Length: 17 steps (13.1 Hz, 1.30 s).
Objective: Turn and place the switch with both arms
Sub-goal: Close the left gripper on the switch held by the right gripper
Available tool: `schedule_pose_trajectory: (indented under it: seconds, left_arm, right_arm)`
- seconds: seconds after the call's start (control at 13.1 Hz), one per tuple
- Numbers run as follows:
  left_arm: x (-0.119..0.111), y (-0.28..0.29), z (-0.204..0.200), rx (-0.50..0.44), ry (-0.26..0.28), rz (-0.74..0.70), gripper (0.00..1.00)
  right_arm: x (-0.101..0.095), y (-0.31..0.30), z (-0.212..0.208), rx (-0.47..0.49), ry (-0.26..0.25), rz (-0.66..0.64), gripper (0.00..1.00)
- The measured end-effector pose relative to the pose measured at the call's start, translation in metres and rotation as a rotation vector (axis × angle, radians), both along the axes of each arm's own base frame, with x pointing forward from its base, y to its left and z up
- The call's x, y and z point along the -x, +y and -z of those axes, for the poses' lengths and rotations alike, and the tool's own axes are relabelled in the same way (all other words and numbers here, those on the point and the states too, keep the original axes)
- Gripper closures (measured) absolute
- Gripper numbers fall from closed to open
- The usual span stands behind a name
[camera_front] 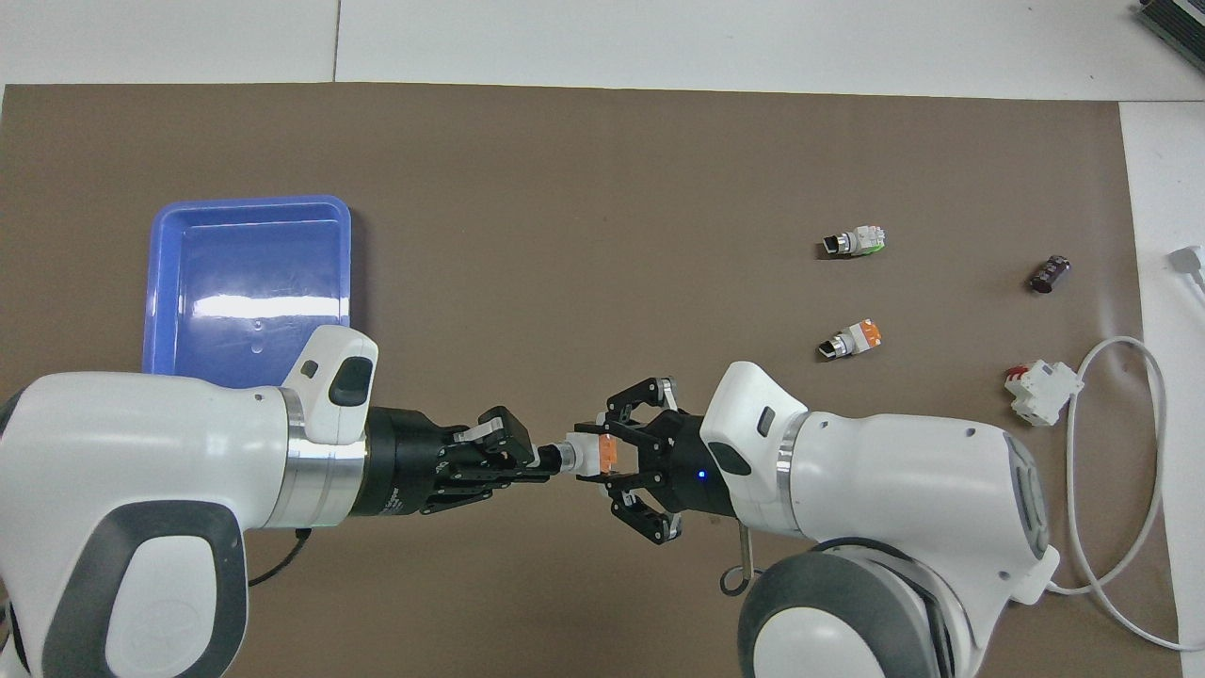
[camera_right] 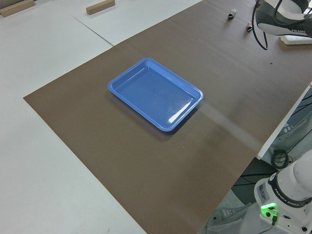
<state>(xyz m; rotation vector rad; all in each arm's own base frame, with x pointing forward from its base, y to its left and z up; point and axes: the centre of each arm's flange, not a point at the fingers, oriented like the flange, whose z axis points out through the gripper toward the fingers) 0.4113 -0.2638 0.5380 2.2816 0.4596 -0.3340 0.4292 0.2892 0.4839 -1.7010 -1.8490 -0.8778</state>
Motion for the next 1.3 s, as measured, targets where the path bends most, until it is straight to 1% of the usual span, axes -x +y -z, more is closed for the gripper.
schedule_pose_trajectory:
  seconds: [0.23,0.46,0.61,0.84,1.0,1.15,1.3]
  left_arm:
    - [0.0,-0.001,0.0,0.004,-0.037,0.025,0.9]
    - [0.0,-0.001,0.0,0.017,-0.153,0.129,0.9]
    - [0.001,-0.002,0.0,0.021,-0.208,0.18,0.9]
    - [0.004,-0.009,0.0,0.019,-0.35,0.309,0.9]
    - [0.007,-0.015,-0.002,-0.023,-0.431,0.404,0.9]
    - [0.011,-0.021,-0.006,-0.072,-0.499,0.491,0.9]
    - [0.011,-0.021,-0.006,-0.069,-0.579,0.577,0.9]
  right_arm:
    - [-0.001,-0.001,0.0,-0.001,0.0,0.003,0.59]
    - [-0.001,-0.002,-0.001,-0.001,-0.002,0.005,0.59]
    - [-0.001,-0.002,-0.001,0.0,-0.002,0.006,0.59]
    - [0.002,-0.007,0.001,0.004,-0.001,0.012,0.59]
    - [0.004,-0.007,0.004,0.008,0.004,0.008,0.59]
    - [0.006,-0.006,0.006,0.011,0.009,0.005,0.59]
    - [0.006,-0.005,0.006,0.011,0.012,0.008,0.59]
